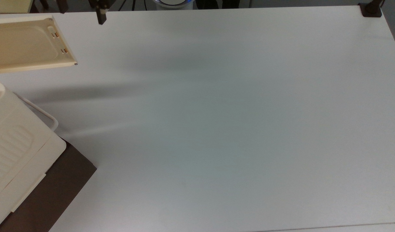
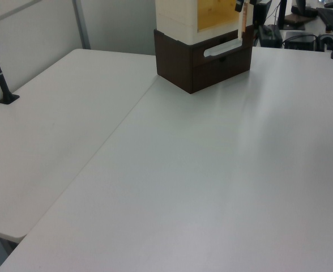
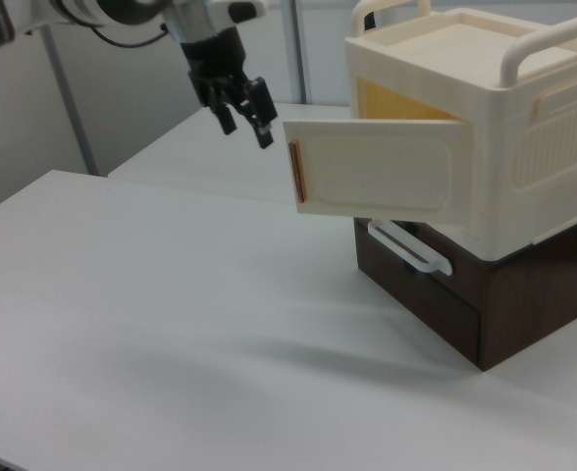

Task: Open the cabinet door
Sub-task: 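Pull the handle and swing the cabinet door outward on its hinge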

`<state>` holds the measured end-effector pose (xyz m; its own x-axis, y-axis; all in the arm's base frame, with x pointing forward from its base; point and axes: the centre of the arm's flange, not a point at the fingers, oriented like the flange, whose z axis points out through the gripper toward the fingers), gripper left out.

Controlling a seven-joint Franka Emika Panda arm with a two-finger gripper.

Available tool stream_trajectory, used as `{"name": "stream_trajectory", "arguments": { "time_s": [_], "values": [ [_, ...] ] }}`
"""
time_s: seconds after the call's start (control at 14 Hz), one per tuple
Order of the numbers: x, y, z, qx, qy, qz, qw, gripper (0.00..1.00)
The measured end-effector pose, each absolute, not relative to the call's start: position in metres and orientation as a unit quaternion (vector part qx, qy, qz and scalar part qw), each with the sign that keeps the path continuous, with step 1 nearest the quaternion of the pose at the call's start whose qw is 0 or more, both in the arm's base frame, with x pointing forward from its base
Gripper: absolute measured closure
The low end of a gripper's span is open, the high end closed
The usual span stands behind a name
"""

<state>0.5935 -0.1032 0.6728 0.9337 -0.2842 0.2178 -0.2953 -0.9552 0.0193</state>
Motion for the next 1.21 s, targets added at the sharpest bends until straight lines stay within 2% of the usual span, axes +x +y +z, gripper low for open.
{"name": "stream_trajectory", "arguments": {
  "time_s": [0.07, 0.14, 0.36, 0.57, 0.78, 1.0, 1.21],
  "values": [
    [0.586, -0.097, 0.683, 0.984, -0.144, 0.102, 0.019, 0.02],
    [0.58, -0.091, 0.694, 0.984, -0.139, 0.108, 0.013, 0.0],
    [0.578, -0.082, 0.732, 0.976, -0.131, 0.171, 0.011, 0.0],
    [0.591, -0.09, 0.745, 0.961, -0.133, 0.243, 0.014, 0.0],
    [0.607, -0.111, 0.73, 0.954, -0.148, 0.259, 0.022, 0.0],
    [0.618, -0.133, 0.7, 0.96, -0.151, 0.235, 0.031, 0.0],
    [0.615, -0.153, 0.678, 0.974, -0.109, 0.195, 0.045, 0.0]
  ]
}}
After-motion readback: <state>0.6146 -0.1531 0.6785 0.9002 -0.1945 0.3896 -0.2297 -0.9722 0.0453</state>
